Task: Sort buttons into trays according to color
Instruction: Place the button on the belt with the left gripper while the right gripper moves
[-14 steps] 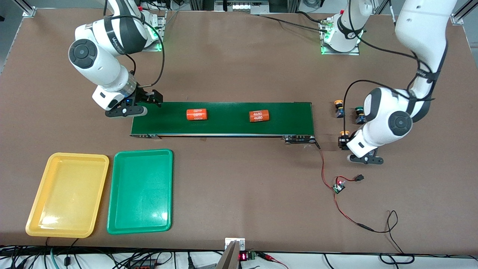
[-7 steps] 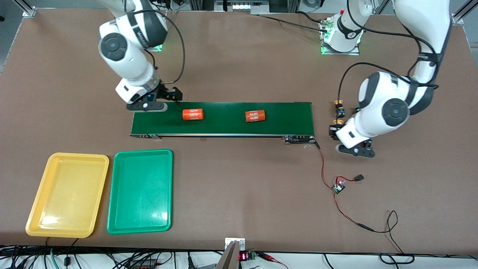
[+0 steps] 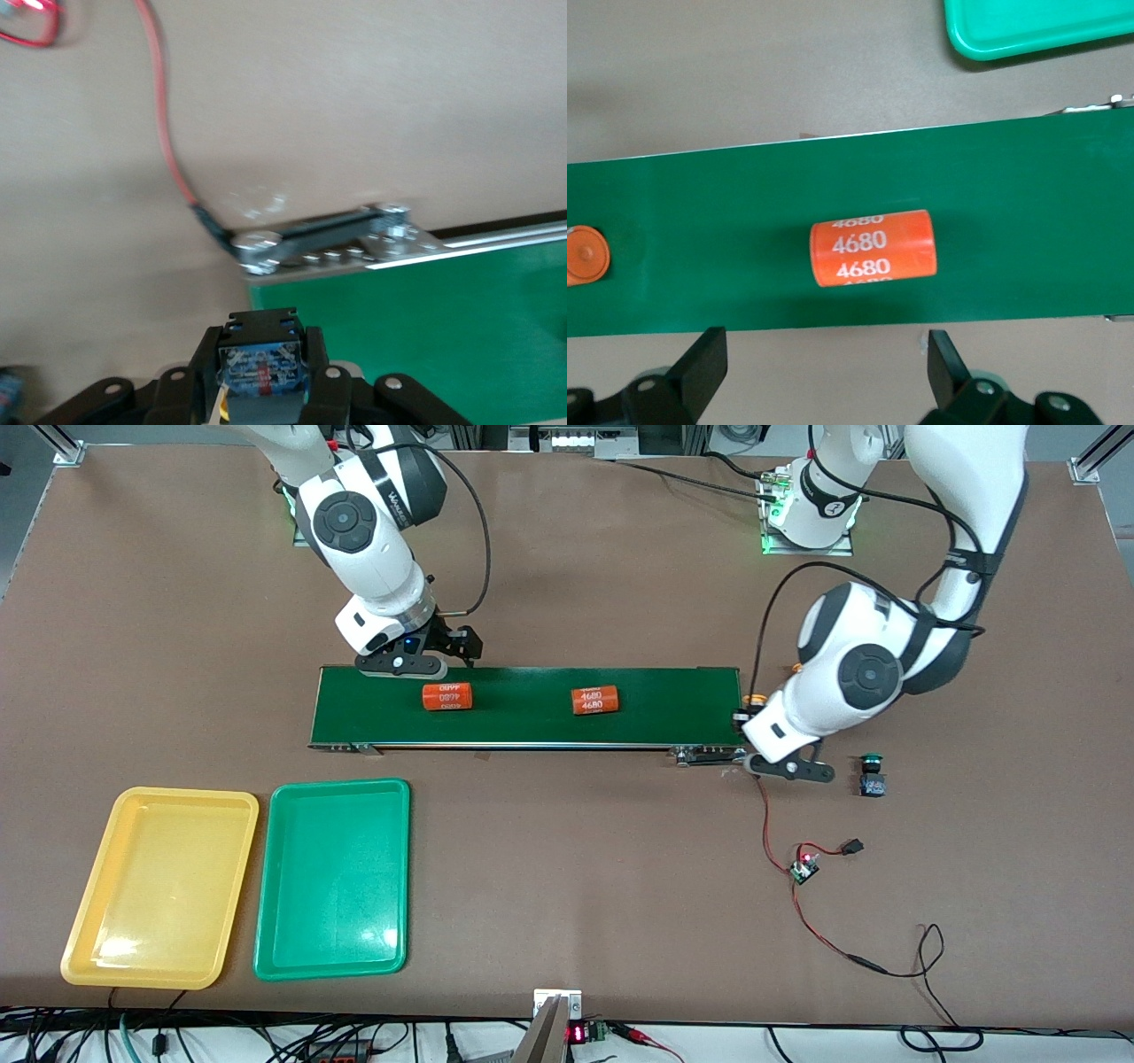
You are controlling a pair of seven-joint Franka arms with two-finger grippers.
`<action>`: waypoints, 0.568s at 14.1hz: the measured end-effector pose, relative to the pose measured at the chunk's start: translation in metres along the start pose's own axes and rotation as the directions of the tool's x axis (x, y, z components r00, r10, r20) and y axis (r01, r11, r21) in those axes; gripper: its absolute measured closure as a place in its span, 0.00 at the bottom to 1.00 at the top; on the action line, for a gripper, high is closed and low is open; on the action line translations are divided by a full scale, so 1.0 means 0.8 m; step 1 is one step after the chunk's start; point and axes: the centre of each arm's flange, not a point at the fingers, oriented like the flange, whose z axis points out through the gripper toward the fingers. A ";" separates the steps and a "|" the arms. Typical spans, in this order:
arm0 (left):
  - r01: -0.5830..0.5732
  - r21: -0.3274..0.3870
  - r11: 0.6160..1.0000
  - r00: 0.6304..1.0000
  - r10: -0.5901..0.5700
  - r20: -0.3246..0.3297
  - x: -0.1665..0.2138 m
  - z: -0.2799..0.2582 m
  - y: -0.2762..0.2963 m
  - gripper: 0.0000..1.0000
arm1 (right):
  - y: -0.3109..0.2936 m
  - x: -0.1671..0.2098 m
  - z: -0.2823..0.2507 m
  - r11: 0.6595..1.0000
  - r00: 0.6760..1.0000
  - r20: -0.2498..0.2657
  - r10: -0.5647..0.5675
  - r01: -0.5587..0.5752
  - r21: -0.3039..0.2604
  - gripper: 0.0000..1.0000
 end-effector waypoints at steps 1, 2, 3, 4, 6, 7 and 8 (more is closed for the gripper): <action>0.004 -0.005 1.000 1.000 -0.004 0.002 -0.005 0.005 0.022 0.59 | -0.001 0.000 0.001 1.000 1.000 0.000 -0.001 0.001 0.000 0.00; 0.005 -0.011 1.000 1.000 -0.005 0.000 -0.009 0.012 0.045 0.59 | -0.001 0.000 0.002 1.000 1.000 0.000 -0.001 0.001 0.000 0.00; 0.009 -0.018 1.000 1.000 -0.009 -0.005 -0.013 0.020 0.065 0.59 | -0.001 0.000 0.002 1.000 1.000 0.000 -0.001 0.001 0.000 0.00; 0.015 -0.029 0.999 1.000 -0.016 -0.014 -0.016 0.029 0.083 0.59 | -0.001 0.000 0.002 1.000 1.000 0.000 -0.001 0.001 0.000 0.00; 0.037 -0.048 0.998 0.999 -0.038 -0.019 -0.021 0.049 0.115 0.59 | -0.001 0.000 0.002 1.000 1.000 0.000 0.000 0.000 0.000 0.00; 0.045 -0.054 0.998 0.999 -0.046 -0.016 -0.025 0.058 0.126 0.59 | -0.001 0.000 0.002 1.000 1.000 0.000 0.000 0.000 0.000 0.00; 0.049 -0.056 0.997 0.999 -0.049 -0.008 -0.028 0.065 0.134 0.59 | -0.001 0.000 0.002 1.000 1.000 0.000 0.000 0.000 0.000 0.00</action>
